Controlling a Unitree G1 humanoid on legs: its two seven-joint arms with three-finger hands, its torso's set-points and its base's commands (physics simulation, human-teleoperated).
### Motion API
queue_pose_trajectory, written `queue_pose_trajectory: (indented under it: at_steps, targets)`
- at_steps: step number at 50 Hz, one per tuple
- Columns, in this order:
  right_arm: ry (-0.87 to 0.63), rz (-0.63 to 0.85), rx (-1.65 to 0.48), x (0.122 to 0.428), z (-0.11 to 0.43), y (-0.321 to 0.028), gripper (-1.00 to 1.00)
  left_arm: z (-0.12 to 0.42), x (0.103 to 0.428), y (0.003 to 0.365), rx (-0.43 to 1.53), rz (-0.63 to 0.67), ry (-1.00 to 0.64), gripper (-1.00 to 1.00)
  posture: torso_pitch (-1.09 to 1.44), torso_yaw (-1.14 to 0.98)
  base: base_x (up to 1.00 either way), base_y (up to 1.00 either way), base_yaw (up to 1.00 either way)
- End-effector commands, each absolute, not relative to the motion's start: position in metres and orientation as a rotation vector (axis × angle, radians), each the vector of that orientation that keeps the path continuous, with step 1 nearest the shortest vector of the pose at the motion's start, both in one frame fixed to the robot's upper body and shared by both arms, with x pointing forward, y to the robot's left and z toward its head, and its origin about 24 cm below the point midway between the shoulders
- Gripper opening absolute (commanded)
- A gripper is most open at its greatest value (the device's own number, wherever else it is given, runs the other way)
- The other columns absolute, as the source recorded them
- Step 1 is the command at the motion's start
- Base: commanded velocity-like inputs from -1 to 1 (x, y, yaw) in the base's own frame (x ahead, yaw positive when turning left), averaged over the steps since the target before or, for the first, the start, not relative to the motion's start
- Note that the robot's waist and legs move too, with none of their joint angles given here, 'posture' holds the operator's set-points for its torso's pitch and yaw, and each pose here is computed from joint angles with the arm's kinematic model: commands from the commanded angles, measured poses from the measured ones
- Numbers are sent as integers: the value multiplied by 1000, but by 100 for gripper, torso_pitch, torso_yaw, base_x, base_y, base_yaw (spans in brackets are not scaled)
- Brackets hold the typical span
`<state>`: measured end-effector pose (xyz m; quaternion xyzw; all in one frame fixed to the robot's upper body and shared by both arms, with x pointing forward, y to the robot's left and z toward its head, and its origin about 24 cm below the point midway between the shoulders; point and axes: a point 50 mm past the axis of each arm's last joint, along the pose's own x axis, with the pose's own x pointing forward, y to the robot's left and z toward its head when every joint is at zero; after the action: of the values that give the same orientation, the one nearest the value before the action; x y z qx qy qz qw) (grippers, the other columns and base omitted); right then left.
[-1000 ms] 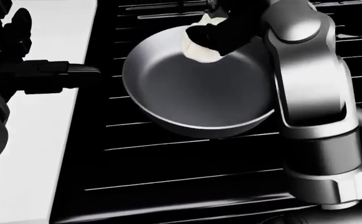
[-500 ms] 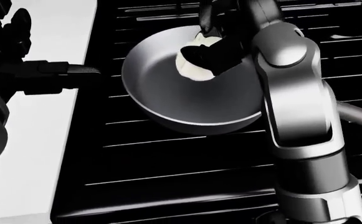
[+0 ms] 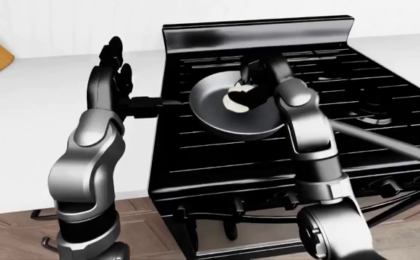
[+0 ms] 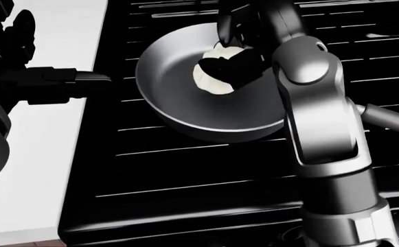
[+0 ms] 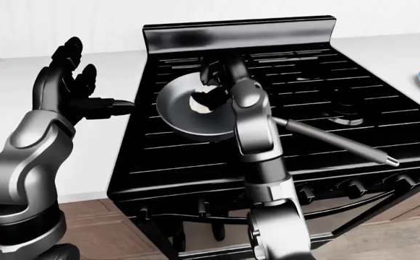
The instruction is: Pick the dumpling from the plate and place it in the pan.
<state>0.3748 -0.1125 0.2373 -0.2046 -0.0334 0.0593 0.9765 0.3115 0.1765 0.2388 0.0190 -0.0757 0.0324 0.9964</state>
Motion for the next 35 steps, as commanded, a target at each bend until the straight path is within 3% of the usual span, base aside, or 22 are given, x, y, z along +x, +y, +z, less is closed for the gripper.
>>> queue_pose_trajectory:
  at_steps: [1, 35]
  targets:
    - [-183, 106, -422, 371, 261, -110, -100, 256, 307, 176, 42, 66, -243, 100, 0, 0, 0, 0, 0]
    - [-201, 48, -396, 384, 241, -120, -100, 256, 308, 176, 41, 64, -242, 100, 0, 0, 0, 0, 0]
